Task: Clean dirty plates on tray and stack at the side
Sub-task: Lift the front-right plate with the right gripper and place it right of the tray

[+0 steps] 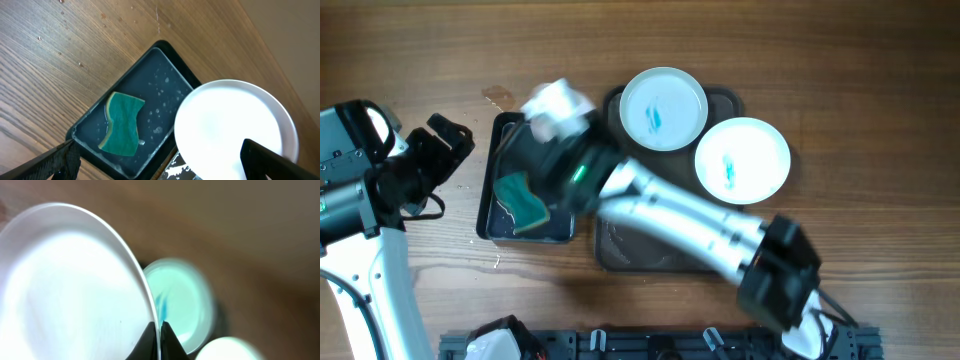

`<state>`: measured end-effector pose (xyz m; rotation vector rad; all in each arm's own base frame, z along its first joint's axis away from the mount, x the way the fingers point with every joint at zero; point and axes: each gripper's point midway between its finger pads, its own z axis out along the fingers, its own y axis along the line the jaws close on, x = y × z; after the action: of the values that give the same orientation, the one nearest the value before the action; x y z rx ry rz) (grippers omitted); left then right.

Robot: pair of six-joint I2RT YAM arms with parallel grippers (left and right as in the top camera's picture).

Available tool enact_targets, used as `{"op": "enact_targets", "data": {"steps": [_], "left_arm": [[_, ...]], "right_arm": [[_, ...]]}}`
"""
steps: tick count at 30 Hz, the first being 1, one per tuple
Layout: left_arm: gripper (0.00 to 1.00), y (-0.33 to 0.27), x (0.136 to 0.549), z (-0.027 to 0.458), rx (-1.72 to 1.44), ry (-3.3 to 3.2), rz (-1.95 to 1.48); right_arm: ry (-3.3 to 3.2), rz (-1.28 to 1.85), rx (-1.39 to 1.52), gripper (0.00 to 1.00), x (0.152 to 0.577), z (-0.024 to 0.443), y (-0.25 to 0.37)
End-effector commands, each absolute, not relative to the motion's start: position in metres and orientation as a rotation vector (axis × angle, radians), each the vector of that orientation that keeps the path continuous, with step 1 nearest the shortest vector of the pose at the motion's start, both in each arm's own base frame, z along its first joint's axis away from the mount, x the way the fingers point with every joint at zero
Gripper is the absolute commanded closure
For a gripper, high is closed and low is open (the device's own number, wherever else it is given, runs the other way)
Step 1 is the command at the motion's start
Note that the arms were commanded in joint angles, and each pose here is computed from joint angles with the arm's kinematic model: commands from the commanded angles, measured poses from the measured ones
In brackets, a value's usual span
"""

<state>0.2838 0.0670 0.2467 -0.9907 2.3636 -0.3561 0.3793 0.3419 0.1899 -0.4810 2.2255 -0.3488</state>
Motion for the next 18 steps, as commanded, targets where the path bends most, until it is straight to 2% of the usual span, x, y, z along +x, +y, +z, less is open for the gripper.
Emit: {"op": "enact_targets", "data": {"steps": [1, 3, 5, 9, 11, 14, 16, 18], "left_arm": [[0.0, 0.065, 0.285, 0.255, -0.978, 2.343, -0.378], [0.0, 0.065, 0.285, 0.255, -0.978, 2.343, -0.378], [0.0, 0.065, 0.285, 0.255, -0.978, 2.343, -0.378], [0.0, 0.065, 0.285, 0.255, -0.978, 2.343, -0.378], [0.0, 0.065, 0.285, 0.255, -0.978, 2.343, -0.378], [0.0, 0.065, 0.285, 0.255, -0.978, 2.343, -0.378], [0.0, 0.065, 0.285, 0.255, -0.978, 2.343, -0.378], [0.0, 0.065, 0.285, 0.255, -0.978, 2.343, -0.378]], "right_arm": [[2.62, 0.631, -0.42, 0.96, 0.38, 0.193, 0.348], [2.6, 0.887, -0.379, 0.96, 0.397, 0.22, 0.319], [2.543, 0.95, -0.303, 0.96, 0.414, 0.247, 0.281], [2.412, 0.864, -0.028, 0.96, 0.431, 0.312, 0.164], [2.414, 0.71, 0.17, 0.96, 0.426, 0.319, 0.096], [2.488, 0.384, 0.61, 0.96, 0.398, 0.29, -0.039], [2.522, 0.32, 0.796, 0.96, 0.38, 0.261, -0.088], [2.556, 0.291, 1.026, 0.96, 0.352, 0.212, -0.133]]}}
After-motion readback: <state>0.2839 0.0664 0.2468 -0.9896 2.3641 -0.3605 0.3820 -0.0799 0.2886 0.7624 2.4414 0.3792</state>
